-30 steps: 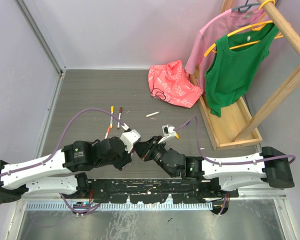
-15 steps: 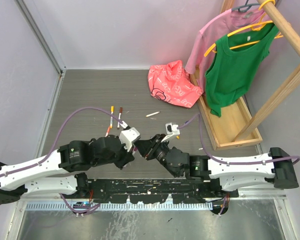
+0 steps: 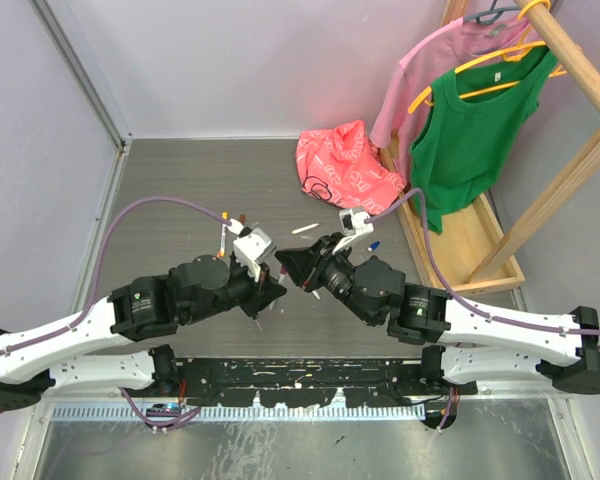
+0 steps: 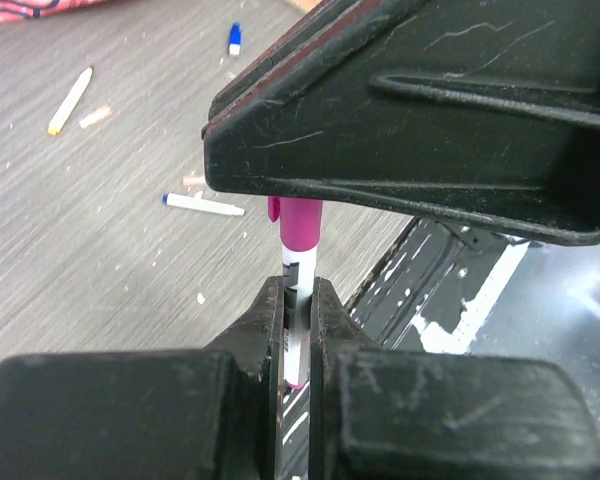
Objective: Insert the pens into the pen caps
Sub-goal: Press the pen cap onto the pen.
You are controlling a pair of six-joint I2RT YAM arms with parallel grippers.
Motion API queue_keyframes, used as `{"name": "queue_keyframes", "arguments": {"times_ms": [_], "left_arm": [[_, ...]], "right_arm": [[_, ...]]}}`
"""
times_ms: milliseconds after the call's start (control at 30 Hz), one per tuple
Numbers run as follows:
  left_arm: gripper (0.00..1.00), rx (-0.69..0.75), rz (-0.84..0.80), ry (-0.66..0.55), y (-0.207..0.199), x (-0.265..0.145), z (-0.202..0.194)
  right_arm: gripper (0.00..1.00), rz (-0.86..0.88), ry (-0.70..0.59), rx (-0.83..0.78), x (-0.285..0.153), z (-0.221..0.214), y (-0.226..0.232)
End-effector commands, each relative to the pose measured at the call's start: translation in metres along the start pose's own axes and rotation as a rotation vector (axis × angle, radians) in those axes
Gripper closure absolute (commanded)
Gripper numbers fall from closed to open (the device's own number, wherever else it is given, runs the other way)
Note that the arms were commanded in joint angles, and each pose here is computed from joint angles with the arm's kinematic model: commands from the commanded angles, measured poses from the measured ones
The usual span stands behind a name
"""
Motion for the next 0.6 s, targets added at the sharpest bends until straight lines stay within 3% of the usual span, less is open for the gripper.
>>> {"name": "queue_keyframes", "arguments": {"times_ms": [0, 233, 567], "left_arm": [[1.00, -0.159, -0.175, -0.494, -0.040, -0.028, 0.112], [1.00, -0.128, -0.194, -0.412, -0.044, -0.014, 0.097], [1.00, -0.094, -0.190, -0.295, -0.042, -0.003, 0.068]], "right_arm": [[0.95, 0.106, 0.200, -0.151, -0.015, -0.020, 0.003], [0.81, 0.122, 0.078, -0.166, -0.016, 0.030, 0.016], [0.62, 0.142, -0.030, -0.178, -0.035, 0.069, 0.017]]}}
Point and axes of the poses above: each gripper's point midway between its finger pads, its own x axis out along the fingers, its own y axis along the line the jaws close on, z = x × y, the point moved 6 cm from there along -x, back along the fingers, and after that the axes turned 10 degrees about -x, right-handed, at the moved point
